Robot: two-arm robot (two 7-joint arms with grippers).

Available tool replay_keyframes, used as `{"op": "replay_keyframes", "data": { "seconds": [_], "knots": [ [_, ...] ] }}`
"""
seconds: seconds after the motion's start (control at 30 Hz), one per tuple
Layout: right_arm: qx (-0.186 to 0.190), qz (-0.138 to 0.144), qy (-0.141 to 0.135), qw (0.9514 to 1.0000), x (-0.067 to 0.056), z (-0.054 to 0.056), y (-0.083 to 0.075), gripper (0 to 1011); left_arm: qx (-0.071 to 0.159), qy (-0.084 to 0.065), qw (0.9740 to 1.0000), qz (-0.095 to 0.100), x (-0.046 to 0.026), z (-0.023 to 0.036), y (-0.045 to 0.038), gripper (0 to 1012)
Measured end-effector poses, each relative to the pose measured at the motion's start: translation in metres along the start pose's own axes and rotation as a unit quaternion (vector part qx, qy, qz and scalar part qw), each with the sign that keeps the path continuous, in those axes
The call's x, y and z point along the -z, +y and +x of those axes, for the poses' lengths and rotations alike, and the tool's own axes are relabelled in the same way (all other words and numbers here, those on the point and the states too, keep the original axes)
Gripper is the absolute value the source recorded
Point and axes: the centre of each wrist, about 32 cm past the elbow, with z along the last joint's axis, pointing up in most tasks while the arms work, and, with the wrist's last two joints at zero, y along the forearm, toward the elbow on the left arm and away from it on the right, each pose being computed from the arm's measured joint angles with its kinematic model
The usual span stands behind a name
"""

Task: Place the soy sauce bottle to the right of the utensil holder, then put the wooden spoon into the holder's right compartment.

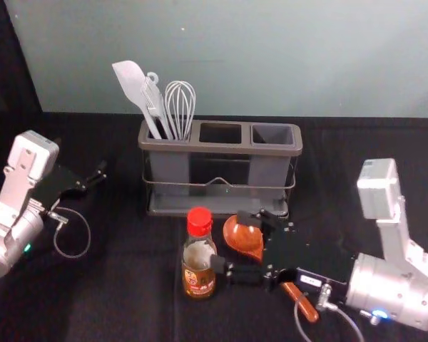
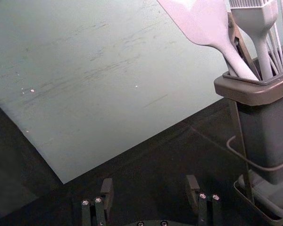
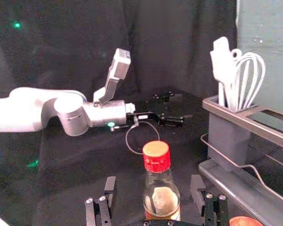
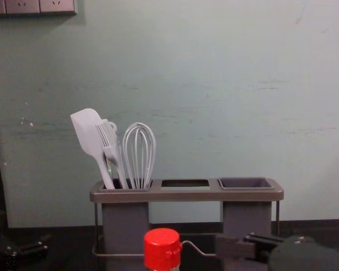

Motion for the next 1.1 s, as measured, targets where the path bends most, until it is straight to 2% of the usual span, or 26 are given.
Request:
{"op": "replay_keyframes", "data": {
  "seconds": [0.37,0.53,0.83,1.1],
  "knots": [
    [-0.006,-0.001,-0.047,0.9989,0.001,-0.001,0.019,1003,0.0,0.0,1.0,0.0,0.0,0.0,0.0,1005],
    [-0.002,0.006,-0.056,0.9984,0.003,0.002,0.027,1003,0.0,0.0,1.0,0.0,0.0,0.0,0.0,1005],
    [0.003,0.022,-0.05,0.9985,0.006,0.01,0.038,1003,0.0,0.0,1.0,0.0,0.0,0.0,0.0,1005],
    [-0.002,0.023,-0.04,0.999,0.007,0.011,0.047,1003,0.0,0.0,1.0,0.0,0.0,0.0,0.0,1005]
  ]
}}
